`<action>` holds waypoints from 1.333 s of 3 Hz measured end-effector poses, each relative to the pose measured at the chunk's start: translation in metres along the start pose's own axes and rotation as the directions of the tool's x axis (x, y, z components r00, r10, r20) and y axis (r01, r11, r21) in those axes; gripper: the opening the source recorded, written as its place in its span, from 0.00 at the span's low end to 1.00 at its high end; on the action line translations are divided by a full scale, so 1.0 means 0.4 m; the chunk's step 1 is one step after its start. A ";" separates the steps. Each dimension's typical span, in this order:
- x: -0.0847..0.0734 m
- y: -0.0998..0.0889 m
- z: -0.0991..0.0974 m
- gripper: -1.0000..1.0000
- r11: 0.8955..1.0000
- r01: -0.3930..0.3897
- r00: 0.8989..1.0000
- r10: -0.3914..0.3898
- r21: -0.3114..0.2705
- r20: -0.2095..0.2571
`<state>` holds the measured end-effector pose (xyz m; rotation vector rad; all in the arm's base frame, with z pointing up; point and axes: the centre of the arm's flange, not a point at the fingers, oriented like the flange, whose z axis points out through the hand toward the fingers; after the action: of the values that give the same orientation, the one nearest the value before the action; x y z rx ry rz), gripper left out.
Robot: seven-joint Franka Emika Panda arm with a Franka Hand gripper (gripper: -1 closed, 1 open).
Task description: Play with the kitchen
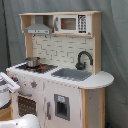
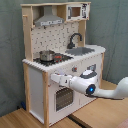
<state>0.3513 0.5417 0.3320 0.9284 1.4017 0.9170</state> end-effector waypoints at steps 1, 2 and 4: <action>-0.006 0.005 0.000 0.00 0.990 -0.138 0.990 0.138 0.019 -0.021; -0.013 0.008 -0.001 0.00 0.960 -0.279 0.959 0.280 0.039 -0.044; -0.026 0.008 0.000 0.00 0.872 -0.485 0.868 0.489 0.069 -0.086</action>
<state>0.3514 0.5333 0.3388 1.3227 1.2952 1.3286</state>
